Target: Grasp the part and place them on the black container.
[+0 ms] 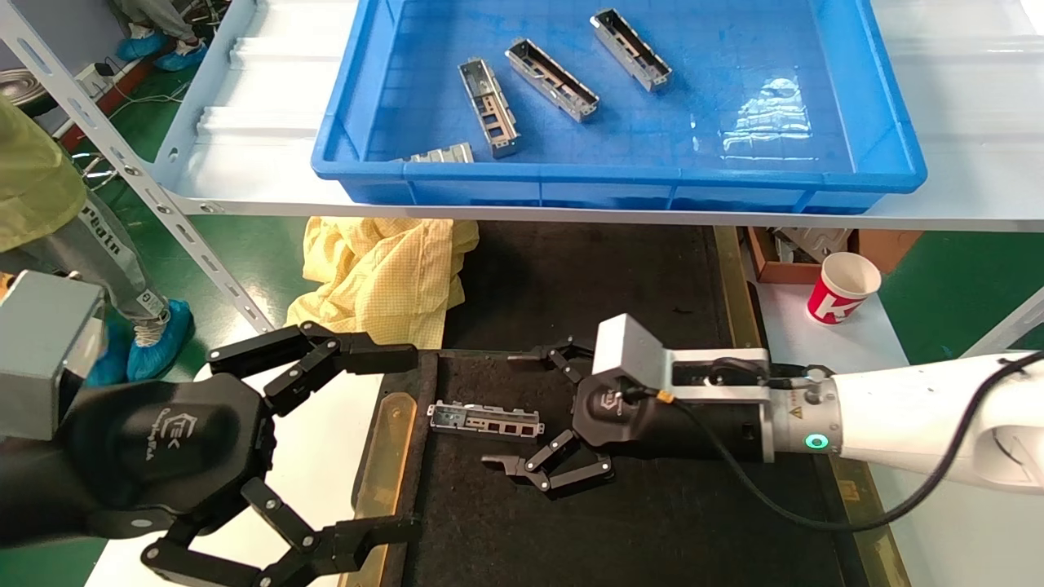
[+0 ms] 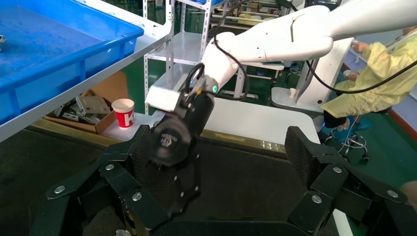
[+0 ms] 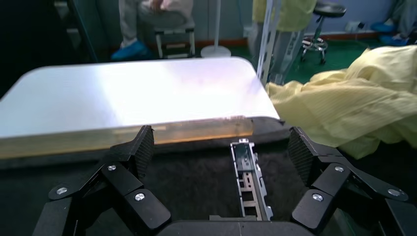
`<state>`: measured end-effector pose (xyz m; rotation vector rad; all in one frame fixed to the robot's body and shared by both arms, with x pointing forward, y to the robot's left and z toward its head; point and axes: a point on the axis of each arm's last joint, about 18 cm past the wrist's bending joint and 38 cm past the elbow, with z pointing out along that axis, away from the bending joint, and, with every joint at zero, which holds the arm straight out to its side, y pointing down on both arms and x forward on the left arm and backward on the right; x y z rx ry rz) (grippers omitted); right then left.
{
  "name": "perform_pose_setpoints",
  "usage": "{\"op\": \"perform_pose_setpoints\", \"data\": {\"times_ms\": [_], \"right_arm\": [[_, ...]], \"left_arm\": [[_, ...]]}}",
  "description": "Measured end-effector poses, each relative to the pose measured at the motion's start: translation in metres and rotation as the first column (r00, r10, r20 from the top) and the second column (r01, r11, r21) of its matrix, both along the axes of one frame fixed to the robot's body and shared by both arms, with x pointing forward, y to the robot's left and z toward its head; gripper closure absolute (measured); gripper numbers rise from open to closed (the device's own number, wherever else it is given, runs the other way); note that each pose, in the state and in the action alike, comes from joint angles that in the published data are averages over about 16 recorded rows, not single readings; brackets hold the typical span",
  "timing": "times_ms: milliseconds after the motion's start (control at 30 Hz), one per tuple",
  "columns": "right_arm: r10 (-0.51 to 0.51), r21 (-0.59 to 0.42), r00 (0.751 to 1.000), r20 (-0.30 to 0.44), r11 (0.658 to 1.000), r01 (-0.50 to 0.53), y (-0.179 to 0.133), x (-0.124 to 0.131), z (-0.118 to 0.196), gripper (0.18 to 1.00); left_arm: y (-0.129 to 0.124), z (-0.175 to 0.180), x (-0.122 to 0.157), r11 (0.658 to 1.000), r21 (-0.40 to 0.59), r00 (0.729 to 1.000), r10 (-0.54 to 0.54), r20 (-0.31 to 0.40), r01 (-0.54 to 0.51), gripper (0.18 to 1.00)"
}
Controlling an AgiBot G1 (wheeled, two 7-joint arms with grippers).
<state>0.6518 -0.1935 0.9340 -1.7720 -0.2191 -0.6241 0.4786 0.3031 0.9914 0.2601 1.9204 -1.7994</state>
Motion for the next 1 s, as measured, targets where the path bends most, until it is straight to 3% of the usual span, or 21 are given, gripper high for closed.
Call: {"op": "perform_pose_setpoints", "data": {"times_ms": [500,1000], "right_arm": [[0.04,0.152,0.999,-0.025,0.988,-0.036,-0.042,-0.046,0.019,0.178],[0.07,0.208,0.997,-0.015,0.976,-0.065,-0.083,-0.108,0.041,0.178]], "left_arm": [[0.0,0.0,0.0,1.0,0.0,1.0,0.0,0.0,0.0,0.184],[0.0,0.0,0.0,1.0,0.0,1.0,0.0,0.0,0.0,0.184]]}}
